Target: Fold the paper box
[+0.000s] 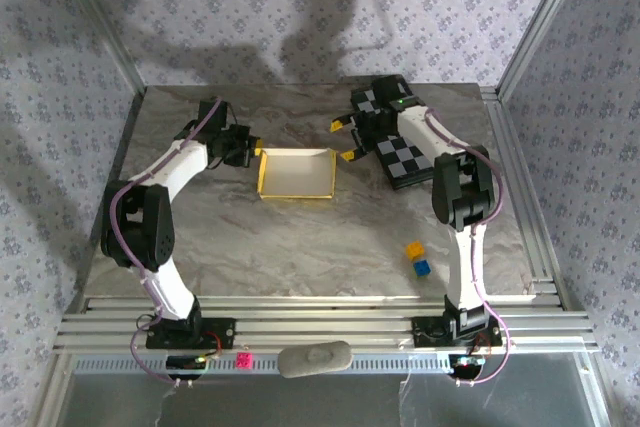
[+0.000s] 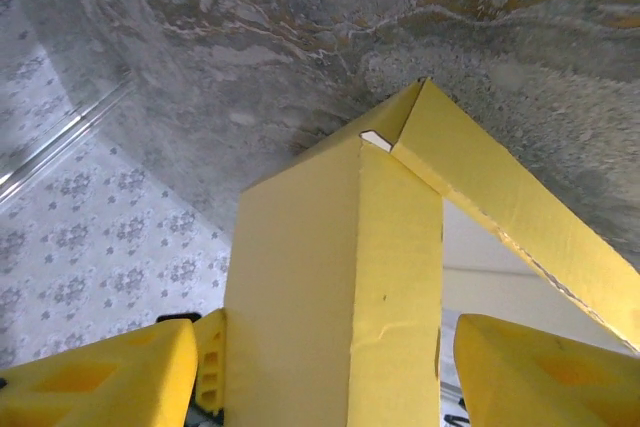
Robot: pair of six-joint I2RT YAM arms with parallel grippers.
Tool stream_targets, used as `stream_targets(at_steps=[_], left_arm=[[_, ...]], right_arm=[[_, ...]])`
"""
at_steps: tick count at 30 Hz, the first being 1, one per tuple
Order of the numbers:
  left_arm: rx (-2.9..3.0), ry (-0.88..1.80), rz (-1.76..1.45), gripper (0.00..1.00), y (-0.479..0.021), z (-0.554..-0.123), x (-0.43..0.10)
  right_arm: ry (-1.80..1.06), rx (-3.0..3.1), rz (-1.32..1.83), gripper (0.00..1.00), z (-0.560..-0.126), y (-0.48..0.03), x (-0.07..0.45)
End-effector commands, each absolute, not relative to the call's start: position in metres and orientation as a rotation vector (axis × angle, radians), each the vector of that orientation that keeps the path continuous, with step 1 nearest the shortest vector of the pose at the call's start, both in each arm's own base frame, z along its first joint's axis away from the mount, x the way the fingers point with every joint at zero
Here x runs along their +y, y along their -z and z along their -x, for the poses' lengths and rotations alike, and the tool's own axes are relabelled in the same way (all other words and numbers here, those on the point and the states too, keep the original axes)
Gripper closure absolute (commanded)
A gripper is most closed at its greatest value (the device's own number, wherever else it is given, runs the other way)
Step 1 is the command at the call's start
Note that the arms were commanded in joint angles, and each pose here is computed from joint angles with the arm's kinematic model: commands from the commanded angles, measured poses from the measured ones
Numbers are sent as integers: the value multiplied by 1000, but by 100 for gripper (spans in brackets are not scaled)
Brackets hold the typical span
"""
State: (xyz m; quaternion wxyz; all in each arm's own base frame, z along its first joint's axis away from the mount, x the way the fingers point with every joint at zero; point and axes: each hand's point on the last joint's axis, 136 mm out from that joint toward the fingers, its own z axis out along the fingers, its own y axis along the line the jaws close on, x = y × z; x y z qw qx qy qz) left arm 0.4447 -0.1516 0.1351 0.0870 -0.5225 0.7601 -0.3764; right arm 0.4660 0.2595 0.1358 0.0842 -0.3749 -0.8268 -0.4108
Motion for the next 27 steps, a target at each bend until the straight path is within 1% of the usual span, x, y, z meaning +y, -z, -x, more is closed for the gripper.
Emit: stream_targets(at_steps=[1, 6, 12, 17, 24, 27], left_arm=[[2311, 1079, 1646, 100, -135, -435, -151], [2304, 1081, 1645, 100, -137, -437, -151], [2302, 1084, 1649, 100, -137, -438, -151], [2300, 1092, 1654, 100, -137, -437, -152], [2298, 1099, 1650, 100, -138, -440, -153], [2298, 1103, 1651, 100, -138, -440, -154]], right_arm=[[1284, -2476, 1009, 30, -448, -172, 254], [1289, -2452, 1057, 34, -456, -160, 251], [1272, -2423, 1025, 44, -460, -146, 285], [1263, -2414, 1032, 51, -464, -137, 298], [1242, -2395, 1034, 52, -461, -131, 312], [1258, -2384, 1040, 55, -462, -129, 318]])
